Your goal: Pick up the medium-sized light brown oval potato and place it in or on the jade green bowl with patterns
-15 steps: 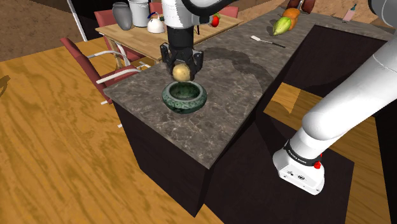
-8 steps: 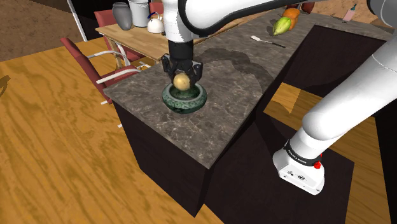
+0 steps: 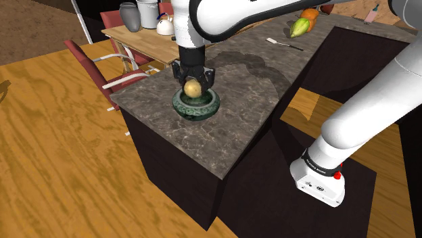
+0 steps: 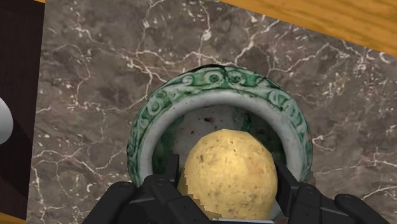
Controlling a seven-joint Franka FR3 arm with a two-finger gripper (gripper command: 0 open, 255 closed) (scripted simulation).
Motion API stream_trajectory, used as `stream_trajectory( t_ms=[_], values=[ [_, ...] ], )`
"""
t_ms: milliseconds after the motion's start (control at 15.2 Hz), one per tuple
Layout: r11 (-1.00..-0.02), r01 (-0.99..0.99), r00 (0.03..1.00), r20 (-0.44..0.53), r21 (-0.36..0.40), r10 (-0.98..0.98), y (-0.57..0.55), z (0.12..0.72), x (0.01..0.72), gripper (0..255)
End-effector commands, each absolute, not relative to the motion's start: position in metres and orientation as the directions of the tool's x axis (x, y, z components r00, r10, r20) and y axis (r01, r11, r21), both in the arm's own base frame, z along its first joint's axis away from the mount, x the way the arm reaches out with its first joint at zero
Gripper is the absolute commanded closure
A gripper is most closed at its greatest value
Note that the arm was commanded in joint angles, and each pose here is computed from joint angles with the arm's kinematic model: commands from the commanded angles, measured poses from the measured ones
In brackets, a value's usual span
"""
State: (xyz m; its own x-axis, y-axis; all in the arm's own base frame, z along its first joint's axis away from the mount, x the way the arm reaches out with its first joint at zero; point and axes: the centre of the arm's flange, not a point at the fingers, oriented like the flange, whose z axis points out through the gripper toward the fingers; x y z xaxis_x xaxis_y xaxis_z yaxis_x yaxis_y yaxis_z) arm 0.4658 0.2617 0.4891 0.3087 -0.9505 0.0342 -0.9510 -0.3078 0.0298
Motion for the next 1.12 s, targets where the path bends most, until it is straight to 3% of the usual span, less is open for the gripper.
stream_trajectory(
  t_ms=[0,330,594,1056],
  values=[
    [-0.308,-0.951,0.309,0.034,0.030,-0.951,0.262,0.489,0.466,0],
    [-0.308,-0.951,0.309,0.034,0.030,-0.951,0.262,0.489,0.466,0],
    [-0.308,-0.951,0.309,0.034,0.030,-0.951,0.264,0.539,0.467,0],
    [-0.308,-0.951,0.309,0.034,0.030,-0.951,0.264,0.539,0.467,0]
  ],
)
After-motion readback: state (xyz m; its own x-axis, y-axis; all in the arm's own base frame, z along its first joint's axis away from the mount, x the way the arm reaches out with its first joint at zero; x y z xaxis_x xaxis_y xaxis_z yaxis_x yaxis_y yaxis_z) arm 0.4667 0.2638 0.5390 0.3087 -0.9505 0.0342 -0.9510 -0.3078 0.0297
